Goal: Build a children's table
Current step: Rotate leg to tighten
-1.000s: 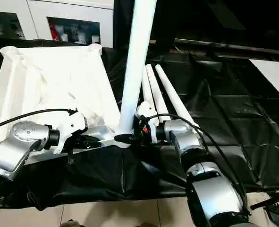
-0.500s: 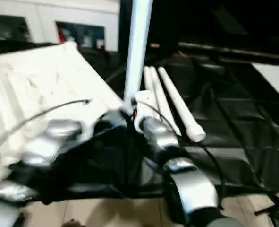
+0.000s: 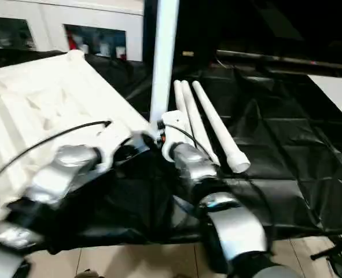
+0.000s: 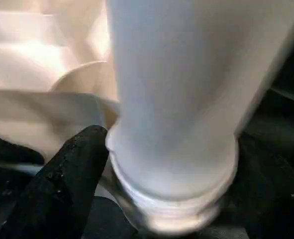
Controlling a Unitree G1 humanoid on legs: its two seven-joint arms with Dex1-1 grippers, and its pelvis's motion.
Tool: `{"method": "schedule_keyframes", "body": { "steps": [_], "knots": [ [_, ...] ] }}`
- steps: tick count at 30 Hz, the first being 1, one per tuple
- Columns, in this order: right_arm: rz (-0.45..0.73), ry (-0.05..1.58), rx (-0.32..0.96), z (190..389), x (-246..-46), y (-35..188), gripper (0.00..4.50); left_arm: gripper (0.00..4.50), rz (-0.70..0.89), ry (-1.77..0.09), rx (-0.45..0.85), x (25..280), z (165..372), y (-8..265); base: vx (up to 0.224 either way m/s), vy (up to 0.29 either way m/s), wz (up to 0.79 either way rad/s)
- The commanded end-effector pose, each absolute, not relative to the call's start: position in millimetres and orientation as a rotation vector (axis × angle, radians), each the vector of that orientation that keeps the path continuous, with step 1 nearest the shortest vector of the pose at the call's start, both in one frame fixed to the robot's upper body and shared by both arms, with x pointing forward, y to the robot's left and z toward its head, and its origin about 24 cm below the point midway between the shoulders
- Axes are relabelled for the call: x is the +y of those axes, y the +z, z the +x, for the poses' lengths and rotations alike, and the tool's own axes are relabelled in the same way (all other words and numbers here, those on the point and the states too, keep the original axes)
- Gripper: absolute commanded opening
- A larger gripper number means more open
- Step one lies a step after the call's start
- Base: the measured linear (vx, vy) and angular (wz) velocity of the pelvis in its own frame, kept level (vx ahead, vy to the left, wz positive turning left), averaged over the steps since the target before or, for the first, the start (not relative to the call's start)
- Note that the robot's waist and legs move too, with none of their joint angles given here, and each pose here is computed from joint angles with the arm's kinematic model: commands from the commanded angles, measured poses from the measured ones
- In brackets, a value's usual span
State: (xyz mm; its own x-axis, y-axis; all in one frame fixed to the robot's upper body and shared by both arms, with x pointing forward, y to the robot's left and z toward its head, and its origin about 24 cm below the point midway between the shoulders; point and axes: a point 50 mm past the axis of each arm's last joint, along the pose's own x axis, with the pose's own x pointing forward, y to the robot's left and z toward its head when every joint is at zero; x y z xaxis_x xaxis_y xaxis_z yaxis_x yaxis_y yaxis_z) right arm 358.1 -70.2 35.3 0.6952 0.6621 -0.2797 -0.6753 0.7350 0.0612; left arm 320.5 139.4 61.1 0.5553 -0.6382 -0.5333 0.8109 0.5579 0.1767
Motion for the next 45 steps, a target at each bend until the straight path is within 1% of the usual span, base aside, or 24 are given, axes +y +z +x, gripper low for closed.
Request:
{"method": "schedule_keyframes", "body": {
  "steps": [1,2,3,5,8,10,16,17,20,22,24,27,28,29,30,32,35,36,38,39,41,42,43,45],
  "knots": [
    [-0.094,0.854,0.291,354.2,-82.1,34.4,3.72,0.0,0.402,-1.021,0.498,140.1,305.3,46.7,0.0,0.0,0.0],
    [-0.105,0.908,0.277,353.0,-88.3,36.9,3.72,0.0,0.397,-1.053,0.504,144.2,302.4,47.7,0.0,0.0,0.0],
    [-0.107,0.923,0.274,352.6,-89.8,37.5,3.72,0.0,0.396,-1.061,0.505,145.3,301.7,48.0,0.0,0.0,0.0],
    [-0.114,1.017,0.283,349.0,-97.6,39.1,3.72,0.0,0.395,-1.128,0.5,150.2,296.6,51.0,0.0,0.0,0.0],
    [-0.123,1.087,0.289,346.1,-104.3,40.6,3.72,0.0,0.372,-1.212,0.512,154.5,289.4,55.2,0.0,0.0,0.0],
    [-0.128,1.12,0.297,345.2,-106.7,41.5,3.72,0.0,0.371,-1.245,0.536,158.6,285.7,56.7,0.0,0.0,0.0],
    [-0.124,1.189,0.308,340.6,-107.0,40.8,3.72,0.0,0.368,-1.25,0.532,162.1,286.2,58.1,0.0,0.0,0.0],
    [-0.121,1.194,0.309,340.1,-106.6,40.7,3.46,0.0,0.369,-1.249,0.53,162.2,286.3,58.4,0.0,0.0,0.0],
    [-0.089,1.201,0.311,339.2,-103.8,40.0,3.34,0.0,0.365,-1.248,0.527,161.7,286.1,58.9,0.0,0.0,0.0],
    [-0.078,1.197,0.31,338.7,-101.7,39.1,3.09,0.0,0.361,-1.247,0.526,160.9,286.0,58.8,0.0,0.0,0.0],
    [-0.074,1.126,0.302,340.7,-99.1,36.3,2.92,0.0,0.358,-1.229,0.517,159.3,286.8,58.1,0.0,0.0,0.0],
    [-0.065,0.889,0.353,348.5,-99.2,26.5,2.81,0.0,0.354,-1.137,0.505,154.8,294.1,54.5,0.0,0.0,0.0],
    [-0.064,0.824,0.368,350.1,-99.3,23.7,2.81,0.0,0.353,-1.108,0.503,153.3,296.5,53.4,0.0,0.0,0.0],
    [-0.061,0.812,0.371,350.4,-99.1,23.1,2.8,0.0,0.353,-1.1,0.503,152.7,297.2,53.1,0.0,0.0,0.0],
    [-0.036,0.727,0.394,351.5,-97.1,18.9,2.79,0.0,0.352,-1.044,0.503,148.6,302.4,50.2,0.0,0.0,0.0],
    [0.02,0.604,0.419,352.5,-87.3,14.2,2.79,0.0,0.346,-0.922,0.501,139.0,313.0,45.2,0.0,0.0,0.0],
    [0.056,0.505,0.447,352.0,-76.4,10.4,2.78,0.0,0.34,-0.802,0.494,129.0,322.6,42.4,0.0,0.0,0.0],
    [0.063,0.466,0.475,350.0,-67.1,7.4,2.78,0.0,0.333,-0.761,0.486,120.7,326.4,42.4,0.0,0.0,0.0],
    [0.045,0.429,0.496,346.7,-52.3,5.1,2.78,0.0,0.32,-0.729,0.475,106.9,329.9,43.2,0.0,0.0,0.0],
    [0.031,0.452,0.484,345.0,-43.2,6.3,2.78,0.0,0.32,-0.743,0.471,100.1,329.4,43.6,0.0,0.0,0.0],
    [0.042,0.479,0.474,344.2,-38.0,7.9,2.78,0.0,0.325,-0.755,0.468,96.9,328.9,43.7,0.0,0.0,0.0],
    [0.087,0.493,0.463,344.9,-34.1,11.1,3.33,0.0,0.328,-0.763,0.464,94.9,328.8,43.8,0.0,0.0,0.0],
    [0.117,0.498,0.453,346.4,-33.5,13.9,3.47,0.0,0.33,-0.767,0.462,95.4,328.8,43.8,0.0,0.0,0.0],
    [0.11,0.513,0.424,349.6,-35.3,18.8,3.57,0.0,0.338,-0.778,0.456,98.6,328.5,43.5,0.0,0.0,0.0]
  ]
}}
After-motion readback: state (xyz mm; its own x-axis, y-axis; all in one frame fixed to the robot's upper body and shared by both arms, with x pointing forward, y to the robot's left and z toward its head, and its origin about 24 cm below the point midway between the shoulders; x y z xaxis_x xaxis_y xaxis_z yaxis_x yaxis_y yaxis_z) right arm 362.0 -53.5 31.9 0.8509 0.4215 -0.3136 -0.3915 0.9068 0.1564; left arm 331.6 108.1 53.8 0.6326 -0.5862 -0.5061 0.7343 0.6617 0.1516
